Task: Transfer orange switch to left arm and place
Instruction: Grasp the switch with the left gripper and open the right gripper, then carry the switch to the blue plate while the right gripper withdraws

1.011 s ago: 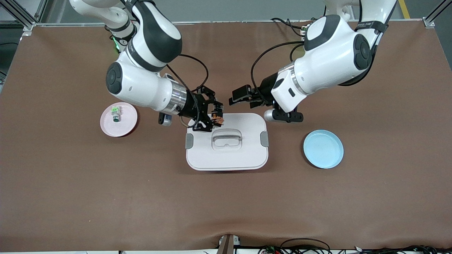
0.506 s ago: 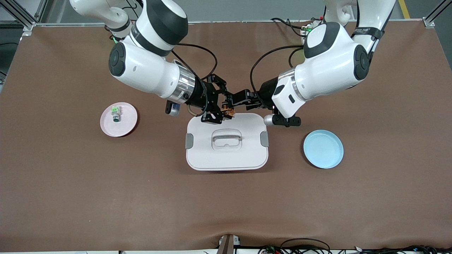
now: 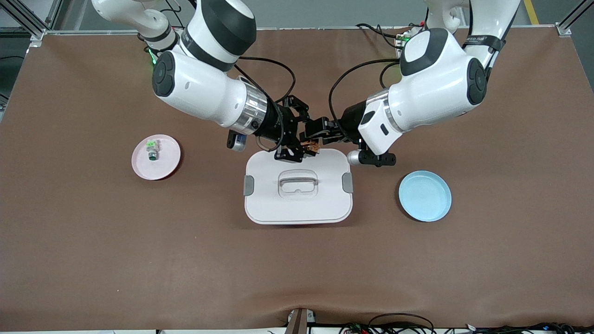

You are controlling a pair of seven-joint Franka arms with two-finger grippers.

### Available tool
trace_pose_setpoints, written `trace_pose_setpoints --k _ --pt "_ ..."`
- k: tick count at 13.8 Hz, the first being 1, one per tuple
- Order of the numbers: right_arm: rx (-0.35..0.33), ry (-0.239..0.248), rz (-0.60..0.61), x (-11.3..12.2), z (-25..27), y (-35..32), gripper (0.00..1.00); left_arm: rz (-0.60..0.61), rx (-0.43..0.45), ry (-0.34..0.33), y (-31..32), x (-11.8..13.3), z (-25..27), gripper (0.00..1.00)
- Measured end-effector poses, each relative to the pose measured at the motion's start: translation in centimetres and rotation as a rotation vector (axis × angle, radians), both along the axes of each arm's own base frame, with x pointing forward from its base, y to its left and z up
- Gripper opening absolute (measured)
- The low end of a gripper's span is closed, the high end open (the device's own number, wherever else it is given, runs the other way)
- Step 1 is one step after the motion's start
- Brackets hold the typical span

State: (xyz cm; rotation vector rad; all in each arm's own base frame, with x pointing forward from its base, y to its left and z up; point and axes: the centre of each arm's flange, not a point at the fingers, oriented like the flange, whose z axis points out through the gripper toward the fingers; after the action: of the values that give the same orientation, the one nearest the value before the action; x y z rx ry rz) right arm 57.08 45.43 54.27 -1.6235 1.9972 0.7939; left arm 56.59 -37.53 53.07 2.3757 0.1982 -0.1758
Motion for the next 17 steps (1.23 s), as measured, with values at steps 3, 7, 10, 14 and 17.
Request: trace_pose_setpoints --k 3,7,10,14,17 --pt "0.009 -0.003 -0.006 0.1 0.6 0.5 0.73 0.0 -0.006 -0.001 -0.1 -0.1 0.3 0.6" --pt "0.016 -0.011 -0.008 0.2 0.8 0.8 0.73 0.008 -0.012 -0.005 0.2 0.1 0.9 0.4" --pt "0.024 -0.023 -0.017 0.3 0.8 1.1 0.73 0.0 -0.014 -0.022 0.7 0.3 1.0 0.4" --pt "0.014 -0.015 -0.015 0.6 0.3 1.2 0.99 -0.035 -0.009 -0.079 5.2 2.5 1.0 0.4" --pt "0.0 -0.034 -0.002 0.7 0.3 0.9 1.0 -0.051 0.003 -0.102 7.7 3.6 0.8 0.4"
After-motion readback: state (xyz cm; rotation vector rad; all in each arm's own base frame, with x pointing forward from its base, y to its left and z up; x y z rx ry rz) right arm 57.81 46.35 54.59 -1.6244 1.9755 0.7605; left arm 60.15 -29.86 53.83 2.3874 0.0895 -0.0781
